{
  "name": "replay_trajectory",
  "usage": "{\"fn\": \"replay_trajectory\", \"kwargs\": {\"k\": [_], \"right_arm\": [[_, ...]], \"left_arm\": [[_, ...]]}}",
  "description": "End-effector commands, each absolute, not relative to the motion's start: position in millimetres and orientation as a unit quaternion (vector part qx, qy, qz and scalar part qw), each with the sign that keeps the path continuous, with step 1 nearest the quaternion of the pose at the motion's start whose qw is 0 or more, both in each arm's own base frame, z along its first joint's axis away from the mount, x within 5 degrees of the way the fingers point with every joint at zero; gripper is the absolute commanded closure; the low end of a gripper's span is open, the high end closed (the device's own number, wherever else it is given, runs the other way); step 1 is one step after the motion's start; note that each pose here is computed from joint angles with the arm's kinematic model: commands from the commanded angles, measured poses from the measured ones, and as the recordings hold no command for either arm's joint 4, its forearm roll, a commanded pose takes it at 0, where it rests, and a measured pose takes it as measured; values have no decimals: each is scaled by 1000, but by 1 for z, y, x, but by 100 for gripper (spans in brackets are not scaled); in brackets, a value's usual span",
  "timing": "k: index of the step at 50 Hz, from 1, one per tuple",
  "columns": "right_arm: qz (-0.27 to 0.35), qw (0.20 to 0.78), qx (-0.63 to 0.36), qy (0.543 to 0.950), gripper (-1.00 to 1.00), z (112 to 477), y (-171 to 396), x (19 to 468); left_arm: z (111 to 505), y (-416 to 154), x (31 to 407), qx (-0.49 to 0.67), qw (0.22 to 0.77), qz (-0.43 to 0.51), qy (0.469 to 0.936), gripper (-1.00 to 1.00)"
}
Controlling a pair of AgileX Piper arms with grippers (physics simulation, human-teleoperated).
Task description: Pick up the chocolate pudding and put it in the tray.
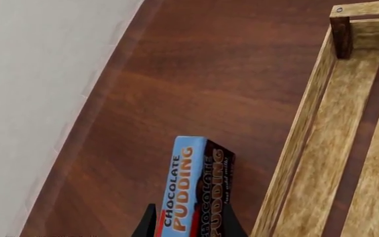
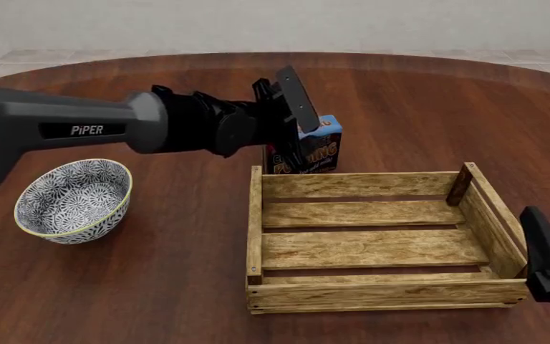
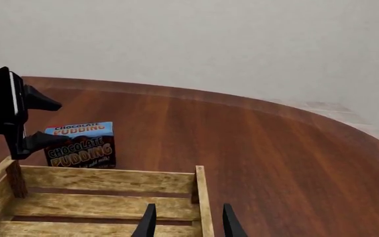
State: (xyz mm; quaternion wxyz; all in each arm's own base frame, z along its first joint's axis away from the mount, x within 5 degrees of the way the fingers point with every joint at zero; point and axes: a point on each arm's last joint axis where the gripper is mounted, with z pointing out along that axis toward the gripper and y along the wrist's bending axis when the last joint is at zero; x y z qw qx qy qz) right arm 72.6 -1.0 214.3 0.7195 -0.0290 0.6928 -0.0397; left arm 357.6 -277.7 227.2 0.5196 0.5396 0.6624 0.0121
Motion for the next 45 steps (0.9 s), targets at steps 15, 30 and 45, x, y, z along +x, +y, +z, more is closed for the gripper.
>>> {"fn": "replay_trajectory", "kwargs": {"k": [15, 30, 45], "right_arm": [[-42, 719, -29, 693, -100, 215, -1, 74], [-42, 718, -29, 694, -100, 215, -1, 74], [-43, 717, -30, 695, -100, 214, -1, 76]], "left_arm": [[221, -279, 368, 534, 518, 14, 668, -100], [220, -281, 369, 528, 518, 8, 673, -100], [216, -280, 373, 523, 518, 7, 677, -100]]}}
